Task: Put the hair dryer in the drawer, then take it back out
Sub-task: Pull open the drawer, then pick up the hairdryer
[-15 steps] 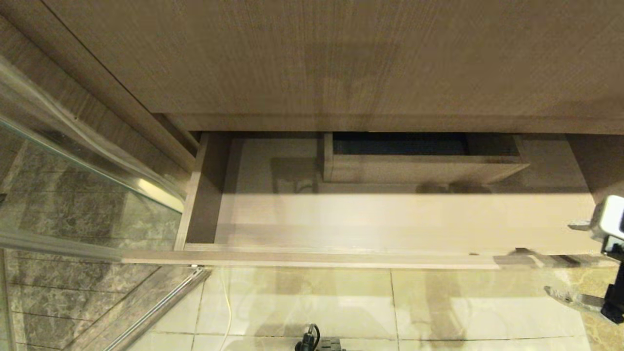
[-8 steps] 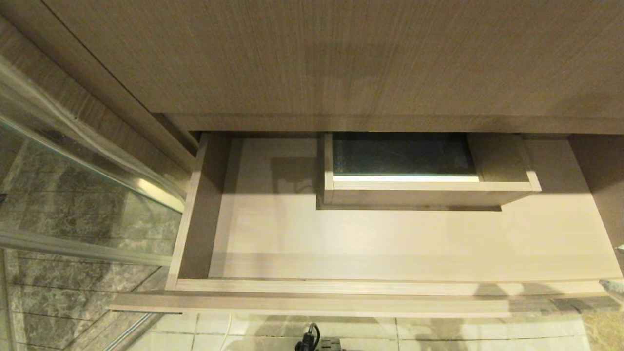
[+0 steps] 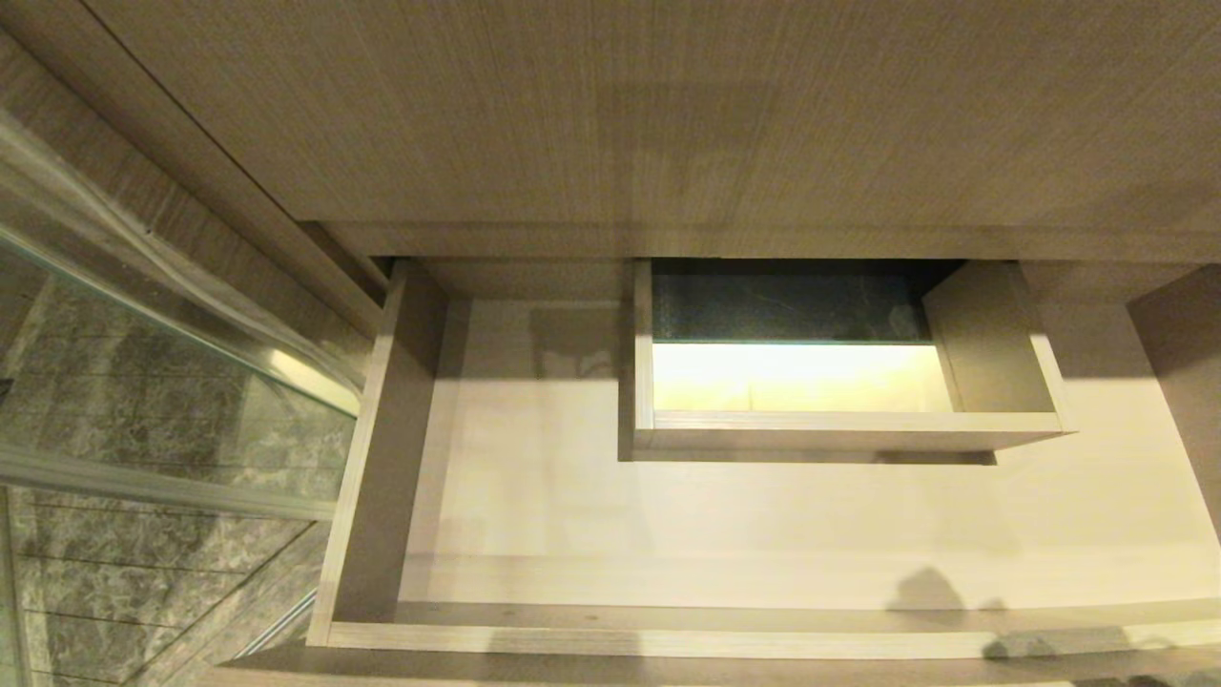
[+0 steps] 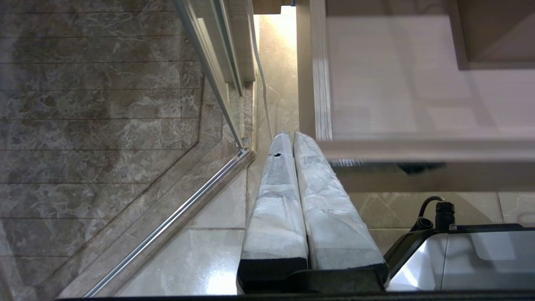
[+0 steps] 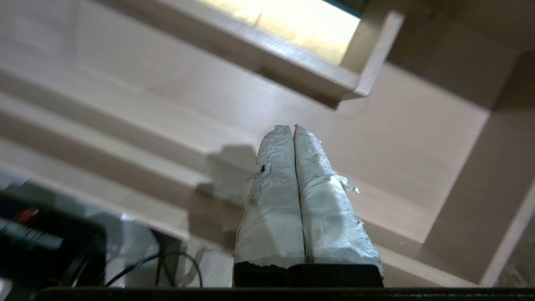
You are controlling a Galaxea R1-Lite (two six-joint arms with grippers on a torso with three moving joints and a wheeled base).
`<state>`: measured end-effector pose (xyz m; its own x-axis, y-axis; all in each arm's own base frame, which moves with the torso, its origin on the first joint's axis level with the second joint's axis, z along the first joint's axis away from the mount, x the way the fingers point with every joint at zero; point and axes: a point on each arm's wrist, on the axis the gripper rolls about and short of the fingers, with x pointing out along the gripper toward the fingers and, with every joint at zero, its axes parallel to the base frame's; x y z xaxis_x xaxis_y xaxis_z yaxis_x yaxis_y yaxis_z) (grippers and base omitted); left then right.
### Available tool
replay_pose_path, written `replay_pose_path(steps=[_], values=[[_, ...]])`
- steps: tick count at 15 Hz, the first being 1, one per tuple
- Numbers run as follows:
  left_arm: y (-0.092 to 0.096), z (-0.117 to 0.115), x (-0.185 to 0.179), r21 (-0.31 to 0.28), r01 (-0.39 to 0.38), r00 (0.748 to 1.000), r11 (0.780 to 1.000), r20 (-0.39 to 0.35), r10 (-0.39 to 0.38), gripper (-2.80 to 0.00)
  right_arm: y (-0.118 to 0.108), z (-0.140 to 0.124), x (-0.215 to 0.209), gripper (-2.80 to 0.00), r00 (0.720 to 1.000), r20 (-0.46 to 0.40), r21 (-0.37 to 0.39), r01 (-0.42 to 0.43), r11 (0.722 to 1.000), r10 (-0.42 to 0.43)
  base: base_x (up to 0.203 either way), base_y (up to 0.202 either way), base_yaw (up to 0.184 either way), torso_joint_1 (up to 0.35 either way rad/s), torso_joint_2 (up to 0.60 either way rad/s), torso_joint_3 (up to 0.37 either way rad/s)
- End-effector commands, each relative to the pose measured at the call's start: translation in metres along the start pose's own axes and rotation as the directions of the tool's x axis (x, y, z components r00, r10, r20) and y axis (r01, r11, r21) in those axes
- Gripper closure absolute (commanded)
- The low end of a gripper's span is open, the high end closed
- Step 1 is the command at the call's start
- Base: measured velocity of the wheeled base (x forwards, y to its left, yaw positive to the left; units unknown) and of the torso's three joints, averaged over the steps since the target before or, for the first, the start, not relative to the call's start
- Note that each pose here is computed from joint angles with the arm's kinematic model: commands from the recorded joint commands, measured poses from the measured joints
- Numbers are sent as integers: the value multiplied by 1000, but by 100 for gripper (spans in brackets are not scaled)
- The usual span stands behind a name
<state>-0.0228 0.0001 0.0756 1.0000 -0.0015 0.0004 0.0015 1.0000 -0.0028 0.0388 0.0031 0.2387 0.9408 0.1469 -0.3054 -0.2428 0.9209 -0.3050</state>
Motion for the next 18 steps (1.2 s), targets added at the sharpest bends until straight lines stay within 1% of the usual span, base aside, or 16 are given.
replay_pose_path(steps=[1,3,4,6,7,10,12,13,15,18], values=[[0,0,0,0,0,1000,1000,1,0,0,3,-9,-8,0,995,48,-2,90,996,-90,0,0,0,0,0,0],[0,0,0,0,0,1000,1000,0,0,0,3,-13,-12,0,972,52,11,228,974,-229,0,0,0,0,0,0],[0,0,0,1,0,1000,1000,1,0,0,3,-14,-16,0,960,59,22,274,961,-275,0,0,0,0,0,0],[0,0,0,1,0,1000,1000,1,0,0,4,-15,-23,0,948,98,37,301,953,-303,0,0,0,0,0,0],[0,0,0,0,0,1000,1000,0,0,0,6,-19,-25,0,944,99,40,311,949,-314,0,0,0,0,0,0],[0,0,0,0,0,1000,1000,1,0,0,8,-23,-25,0,945,97,38,311,950,-313,0,0,0,0,0,0],[0,0,0,0,0,1000,1000,0,0,0,9,-23,-29,0,939,128,35,319,947,-320,0,0,0,12,-119,-79],[0,0,0,0,0,1000,1000,1,0,0,9,-24,-30,0,939,127,38,318,947,-320,0,0,0,81,-247,-203],[0,0,0,0,0,1000,1000,0,0,0,10,-25,-32,0,936,136,40,322,946,-324,-4,-1,85,152,-280,-248],[0,0,0,0,0,1000,1000,1,0,0,11,-27,-34,0,934,147,39,324,945,-326,3,-9,196,43,-521,-260]])
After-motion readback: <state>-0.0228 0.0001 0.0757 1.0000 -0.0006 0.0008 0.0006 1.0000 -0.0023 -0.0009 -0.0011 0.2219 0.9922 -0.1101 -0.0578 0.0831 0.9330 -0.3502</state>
